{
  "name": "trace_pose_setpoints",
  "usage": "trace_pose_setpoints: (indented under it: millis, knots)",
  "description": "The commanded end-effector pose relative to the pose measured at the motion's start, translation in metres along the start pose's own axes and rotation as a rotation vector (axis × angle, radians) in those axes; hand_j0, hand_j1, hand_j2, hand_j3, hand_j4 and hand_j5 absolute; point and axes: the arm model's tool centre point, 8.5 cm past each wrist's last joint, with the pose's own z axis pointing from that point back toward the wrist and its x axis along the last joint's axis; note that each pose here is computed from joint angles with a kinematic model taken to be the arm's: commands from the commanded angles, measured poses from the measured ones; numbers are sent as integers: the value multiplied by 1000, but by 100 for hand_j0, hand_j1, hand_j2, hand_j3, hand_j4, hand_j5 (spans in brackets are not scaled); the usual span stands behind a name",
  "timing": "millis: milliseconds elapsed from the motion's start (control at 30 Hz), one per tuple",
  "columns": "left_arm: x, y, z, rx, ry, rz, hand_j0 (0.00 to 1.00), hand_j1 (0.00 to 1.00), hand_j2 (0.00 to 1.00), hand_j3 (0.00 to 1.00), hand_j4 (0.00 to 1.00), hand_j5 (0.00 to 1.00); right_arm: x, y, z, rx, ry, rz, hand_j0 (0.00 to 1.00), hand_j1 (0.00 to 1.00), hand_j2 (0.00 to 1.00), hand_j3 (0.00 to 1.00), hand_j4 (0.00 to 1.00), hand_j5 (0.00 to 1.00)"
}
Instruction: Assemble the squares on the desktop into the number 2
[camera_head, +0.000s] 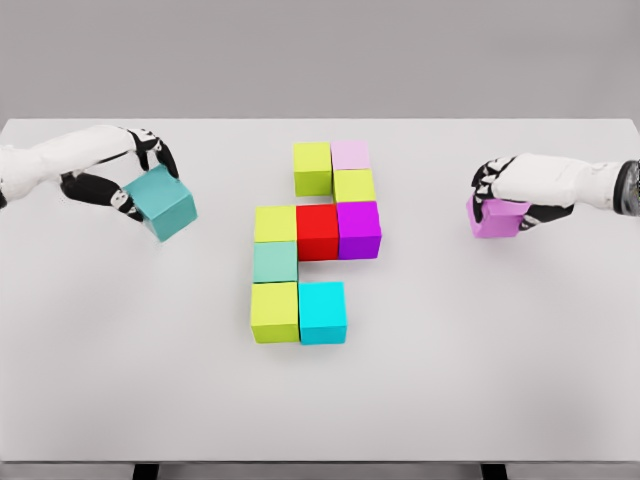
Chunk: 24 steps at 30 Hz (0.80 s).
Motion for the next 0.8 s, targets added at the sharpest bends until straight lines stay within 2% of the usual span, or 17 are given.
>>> trace_pose_setpoints:
  millis: [0,133,200,300,333,400,433,467,533,600,667,700,767]
  knots:
    - [-5,-9,-28,4,125,107,36,36,36,36,36,36,24,-17,-4,-30,-61,62,48,48,48,48,48,48]
    - [1,1,-66,33,253,184,36,36,36,36,36,36,64,-21,-2,-20,-152,153,48,48,48,48,48,48]
    - [0,3,-80,49,272,220,37,37,37,37,37,37,75,-19,4,-9,-172,181,48,48,48,48,48,48]
    - [4,8,-115,70,246,279,38,38,38,38,38,38,86,-16,6,-2,-197,197,48,48,48,48,48,48]
    - [7,12,-121,77,234,284,40,40,40,40,40,40,86,-17,6,-3,-197,198,48,48,48,48,48,48]
    - [11,15,-122,81,217,275,57,57,57,57,57,57,87,-17,11,5,-195,208,48,48,48,48,48,48]
    - [12,19,-119,85,215,267,85,85,85,85,85,85,88,-16,10,9,-199,208,48,48,48,48,48,48]
    - [8,19,-116,85,223,263,100,100,100,100,100,100,90,-14,9,13,-205,208,49,49,49,49,49,49]
    - [-6,16,-96,82,231,240,100,100,100,100,100,100,92,-11,6,24,-214,205,49,49,49,49,49,49]
    - [-15,12,-76,79,191,206,100,100,100,100,100,100,98,-2,-1,50,-241,195,49,49,49,49,49,49]
    - [-37,13,-40,84,245,235,100,100,100,100,100,100,101,1,-4,57,-254,191,49,49,49,49,49,49]
    - [-42,8,-22,74,262,265,100,100,100,100,100,100,101,1,-4,57,-256,192,49,49,49,49,49,49]
    - [-35,-2,2,39,255,288,100,100,100,100,100,100,101,-3,-4,53,-259,196,49,49,49,49,49,49]
